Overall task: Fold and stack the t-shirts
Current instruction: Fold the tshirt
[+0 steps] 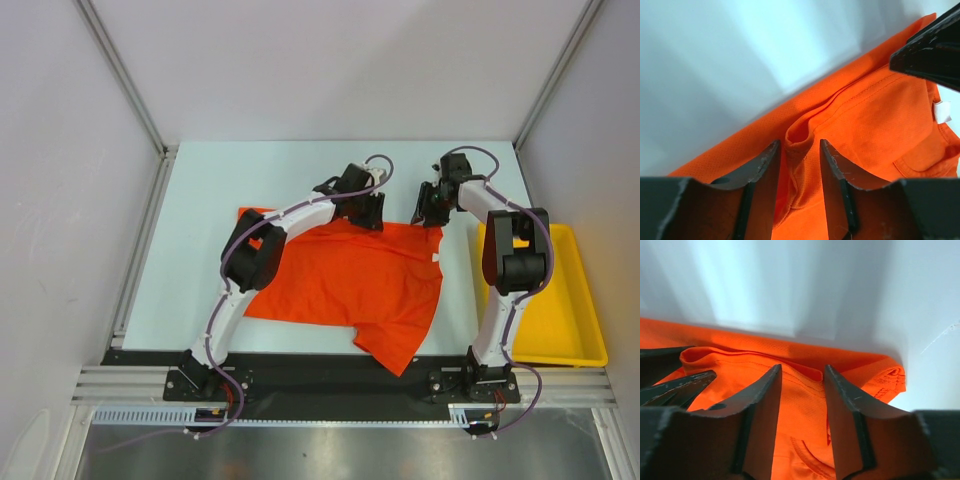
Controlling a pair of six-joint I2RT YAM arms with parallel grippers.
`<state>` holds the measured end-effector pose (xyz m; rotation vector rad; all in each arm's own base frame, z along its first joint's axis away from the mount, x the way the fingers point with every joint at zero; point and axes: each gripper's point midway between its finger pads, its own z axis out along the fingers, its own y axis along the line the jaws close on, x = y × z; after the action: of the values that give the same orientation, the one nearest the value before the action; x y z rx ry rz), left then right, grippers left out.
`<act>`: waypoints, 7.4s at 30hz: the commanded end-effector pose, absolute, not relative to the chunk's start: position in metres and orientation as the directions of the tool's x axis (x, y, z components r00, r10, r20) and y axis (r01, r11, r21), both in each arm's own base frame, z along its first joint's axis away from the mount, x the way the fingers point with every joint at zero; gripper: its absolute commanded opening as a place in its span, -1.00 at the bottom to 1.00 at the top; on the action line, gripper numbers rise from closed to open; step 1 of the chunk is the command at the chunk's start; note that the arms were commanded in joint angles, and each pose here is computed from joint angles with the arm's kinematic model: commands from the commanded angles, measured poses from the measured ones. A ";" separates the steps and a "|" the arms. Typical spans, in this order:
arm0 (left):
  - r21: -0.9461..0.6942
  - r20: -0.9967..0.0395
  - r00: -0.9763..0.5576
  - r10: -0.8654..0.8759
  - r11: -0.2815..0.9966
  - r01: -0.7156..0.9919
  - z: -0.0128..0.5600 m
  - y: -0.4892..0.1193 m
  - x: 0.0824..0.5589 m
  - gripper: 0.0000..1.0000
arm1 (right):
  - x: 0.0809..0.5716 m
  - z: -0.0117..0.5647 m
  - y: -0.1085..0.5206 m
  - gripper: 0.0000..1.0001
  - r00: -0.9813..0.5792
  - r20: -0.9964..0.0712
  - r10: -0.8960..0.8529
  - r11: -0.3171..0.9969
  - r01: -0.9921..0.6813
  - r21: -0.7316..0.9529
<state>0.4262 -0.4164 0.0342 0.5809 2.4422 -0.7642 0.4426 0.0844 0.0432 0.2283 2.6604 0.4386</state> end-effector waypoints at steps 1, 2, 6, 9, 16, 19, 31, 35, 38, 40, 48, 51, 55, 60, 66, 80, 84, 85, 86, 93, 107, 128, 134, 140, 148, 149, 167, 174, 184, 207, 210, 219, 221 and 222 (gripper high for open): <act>-0.432 -0.623 -0.756 0.203 0.717 0.548 0.058 -0.428 0.438 -0.14 | 0.442 0.052 0.080 -0.08 -0.888 -0.410 0.207 0.948 0.079 0.308; -0.439 -0.622 -0.756 0.203 0.709 0.551 0.058 -0.430 0.438 -0.15 | 0.440 0.051 0.080 -0.07 -0.890 -0.410 0.201 0.950 0.075 0.303; -0.449 -0.620 -0.760 0.196 0.705 0.549 0.058 -0.431 0.438 -0.20 | 0.436 0.050 0.080 -0.11 -0.894 -0.402 0.198 0.950 0.074 0.303; -0.451 -0.620 -0.761 0.192 0.706 0.546 0.060 -0.430 0.438 -0.42 | 0.437 0.054 0.084 -0.52 -0.890 -0.410 0.198 0.944 0.061 0.323; -0.456 -0.613 -0.767 0.191 0.707 0.541 0.068 -0.427 0.433 -0.88 | 0.427 0.069 0.087 -1.00 -0.893 -0.396 0.215 0.939 0.077 0.336; -0.464 -0.613 -0.768 0.185 0.702 0.540 0.080 -0.421 0.423 -0.89 | 0.409 0.086 0.089 -1.00 -0.896 -0.383 0.225 0.935 0.087 0.345; -0.495 -0.538 -0.815 0.216 0.702 0.513 0.071 -0.387 0.362 -0.89 | 0.318 0.081 0.118 -1.00 -0.933 -0.285 0.220 0.900 0.082 0.428; -0.490 -0.521 -0.822 0.229 0.708 0.508 0.069 -0.382 0.347 -0.88 | 0.305 0.081 0.115 -1.00 -0.932 -0.293 0.211 0.904 0.072 0.422; -0.493 -0.509 -0.827 0.237 0.707 0.506 0.069 -0.383 0.337 -0.88 | 0.295 0.080 0.114 -1.00 -0.935 -0.289 0.204 0.905 0.068 0.419; -0.492 -0.501 -0.830 0.245 0.708 0.506 0.067 -0.383 0.331 -0.88 | 0.289 0.076 0.111 -1.00 -0.935 -0.288 0.205 0.909 0.073 0.410; -0.467 -0.527 -0.814 0.244 0.718 0.517 0.088 -0.366 0.317 -0.22 | 0.271 0.074 0.104 -0.14 -0.950 -0.236 0.203 0.909 0.093 0.407; -0.445 -0.573 -0.782 0.245 0.708 0.548 0.114 -0.348 0.314 0.18 | 0.287 0.093 0.080 0.46 -0.890 -0.357 0.283 0.914 0.137 0.382; -0.417 -0.609 -0.785 0.111 0.798 0.436 0.141 -0.273 0.346 0.33 | 0.320 0.092 0.066 0.43 -0.818 -0.421 0.393 0.887 0.216 0.408; -0.465 -0.533 -0.846 -0.020 0.842 0.274 0.120 -0.192 0.369 0.16 | 0.357 0.074 0.070 0.21 -0.844 -0.372 0.387 0.881 0.219 0.419; -0.491 -0.515 -0.829 -0.216 0.868 0.079 0.101 -0.111 0.412 0.05 | 0.391 0.059 0.071 0.24 -0.835 -0.349 0.425 0.859 0.250 0.448; -0.433 -0.373 -0.879 -0.296 0.894 -0.116 0.050 -0.073 0.438 -0.03 | 0.425 0.051 0.053 0.10 -0.823 -0.325 0.466 0.841 0.299 0.450; -0.377 -0.334 -0.893 -0.301 0.911 -0.166 0.035 -0.053 0.436 -0.03 | 0.434 0.042 0.053 -0.20 -0.836 -0.319 0.447 0.848 0.282 0.449; -0.365 -0.321 -0.896 -0.306 0.913 -0.181 0.032 -0.049 0.435 -0.03 | 0.434 0.037 0.052 -0.21 -0.841 -0.314 0.441 0.853 0.284 0.439; -0.349 -0.309 -0.901 -0.305 0.917 -0.191 0.028 -0.046 0.434 -0.03 | 0.435 0.038 0.049 -0.32 -0.839 -0.317 0.443 0.856 0.290 0.428; -0.292 -0.275 -0.914 -0.300 0.931 -0.217 0.016 -0.031 0.422 -0.03 | 0.451 0.027 0.014 -0.83 -0.844 -0.392 0.367 0.921 0.271 0.279; -0.279 -0.349 -0.889 -0.295 0.939 -0.202 0.038 -0.026 0.419 0.09 | 0.445 0.011 0.009 -0.24 -0.879 -0.331 0.343 0.928 0.264 0.261; -0.439 -0.369 -0.863 -0.345 0.883 -0.165 0.058 -0.081 0.444 0.09 | 0.421 0.042 0.034 -0.42 -0.892 -0.269 0.363 0.914 0.284 0.290; -0.390 -0.356 -0.880 -0.315 0.905 -0.166 0.045 -0.073 0.441 0.09 | 0.404 0.020 0.020 -0.75 -0.898 -0.243 0.367 0.918 0.307 0.251; -0.357 -0.397 -0.874 -0.282 0.924 -0.137 0.054 -0.070 0.437 0.08 | 0.408 0.028 0.022 -0.31 -0.903 -0.251 0.350 0.924 0.289 0.249; -0.308 -0.486 -0.836 -0.255 0.945 -0.109 0.084 -0.065 0.449 0.20 | 0.415 0.077 0.032 0.19 -0.888 -0.333 0.318 0.940 0.248 0.236; -0.278 -0.504 -0.829 -0.244 0.954 -0.112 0.084 -0.059 0.454 0.30 | 0.417 0.078 0.032 0.30 -0.886 -0.339 0.316 0.941 0.247 0.231; -0.178 -0.476 -0.872 -0.115 0.984 -0.032 0.041 -0.044 0.505 0.22 | 0.434 0.037 0.026 0.21 -0.917 -0.265 0.298 0.950 0.256 0.180; -0.236 -0.462 -0.874 -0.153 0.971 -0.046 0.025 -0.052 0.510 -0.17 | 0.438 0.019 0.021 0.05 -0.921 -0.257 0.292 0.953 0.257 0.161; -0.198 -0.478 -0.847 -0.233 0.968 -0.155 0.013 -0.012 0.527 -0.99 | 0.473 0.009 0.026 -0.65 -0.909 -0.314 0.275 0.957 0.227 0.180; -0.108 -0.685 -0.633 -0.362 0.909 -0.403 0.148 0.042 0.481 0.48 | 0.454 0.130 0.033 0.55 -0.845 -0.445 0.296 0.953 0.290 0.085; -0.250 -0.643 -0.609 -0.465 0.878 -0.407 0.149 0.018 0.434 0.36 | 0.408 0.137 0.052 0.54 -0.881 -0.417 0.223 0.975 0.205 0.089; -0.479 -0.478 -0.580 -0.660 0.749 -0.458 0.095 -0.031 0.311 0.13 | 0.255 0.104 0.114 0.22 -0.933 -0.263 0.247 0.918 0.138 0.371; -0.477 -0.472 -0.545 -0.692 0.721 -0.503 0.089 -0.027 0.296 0.10 | 0.226 0.085 0.118 0.08 -0.936 -0.183 0.301 0.888 0.206 0.410; -0.476 -0.465 -0.540 -0.702 0.712 -0.516 0.086 -0.027 0.291 0.09 | 0.220 0.089 0.119 0.07 -0.928 -0.190 0.319 0.877 0.213 0.431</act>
<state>0.2818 -0.0211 0.0627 -0.8447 2.4139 -0.2815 0.2284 0.1017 0.0815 0.2885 2.8528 0.4150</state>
